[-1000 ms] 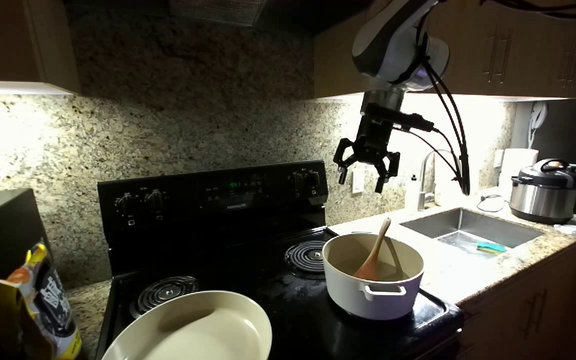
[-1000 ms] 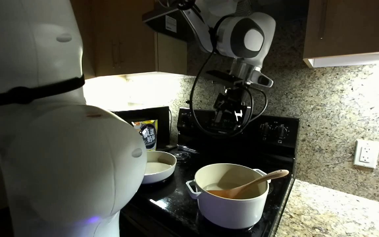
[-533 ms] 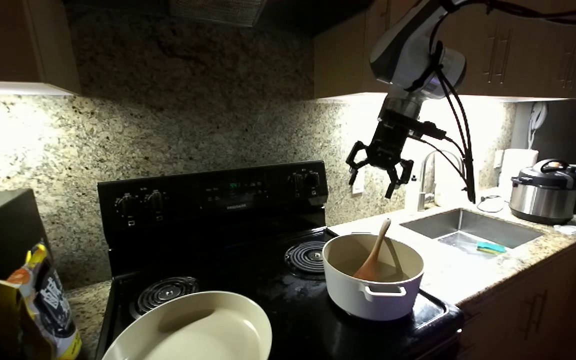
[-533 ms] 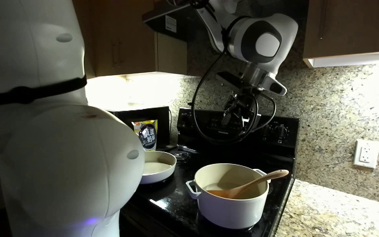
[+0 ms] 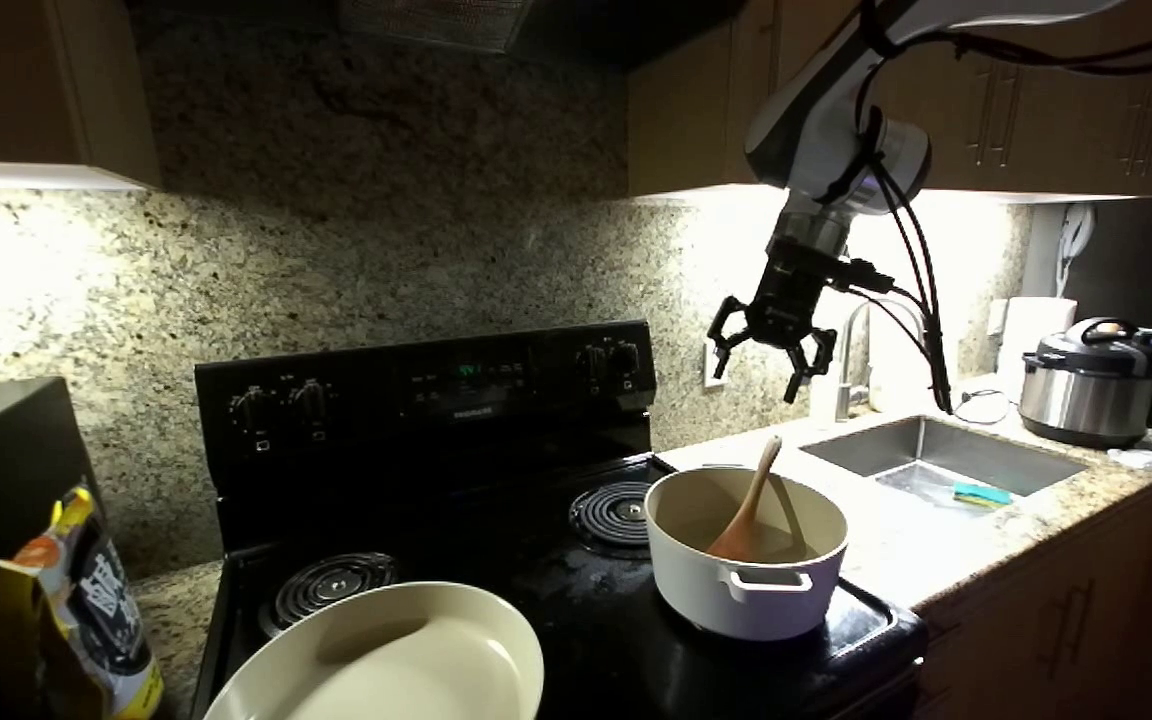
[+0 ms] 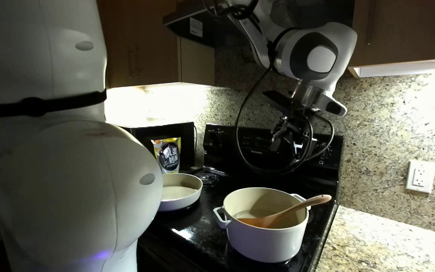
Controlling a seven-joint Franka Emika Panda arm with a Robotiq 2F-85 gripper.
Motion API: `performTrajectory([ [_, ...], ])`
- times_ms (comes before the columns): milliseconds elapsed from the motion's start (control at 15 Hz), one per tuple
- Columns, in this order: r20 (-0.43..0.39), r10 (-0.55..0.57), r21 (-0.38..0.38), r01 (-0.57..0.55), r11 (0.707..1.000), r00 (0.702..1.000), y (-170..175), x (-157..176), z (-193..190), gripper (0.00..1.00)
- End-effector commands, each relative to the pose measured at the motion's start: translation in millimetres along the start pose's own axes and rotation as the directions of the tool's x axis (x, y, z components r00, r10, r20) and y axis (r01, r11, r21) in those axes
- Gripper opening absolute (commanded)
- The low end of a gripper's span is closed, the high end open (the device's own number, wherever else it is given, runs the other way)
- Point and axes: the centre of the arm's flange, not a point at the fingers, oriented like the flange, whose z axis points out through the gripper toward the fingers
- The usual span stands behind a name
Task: Stir the contents of the white pot with the cooking stick
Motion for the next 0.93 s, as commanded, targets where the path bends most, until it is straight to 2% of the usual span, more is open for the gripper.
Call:
performTrajectory([
  [0,-0.017,0.030,-0.028,-0.031,0.999,0.999,18.3,34.3,2.0,1.00],
  [400,0.027,0.063,-0.042,-0.062,0.997,0.998,19.1,66.6,31.5,1.00],
  [600,0.080,0.109,-0.041,-0.106,0.993,0.991,40.9,79.6,40.4,1.00],
  [867,0.104,0.144,-0.049,-0.139,0.989,0.984,70.9,92.1,48.5,1.00],
])
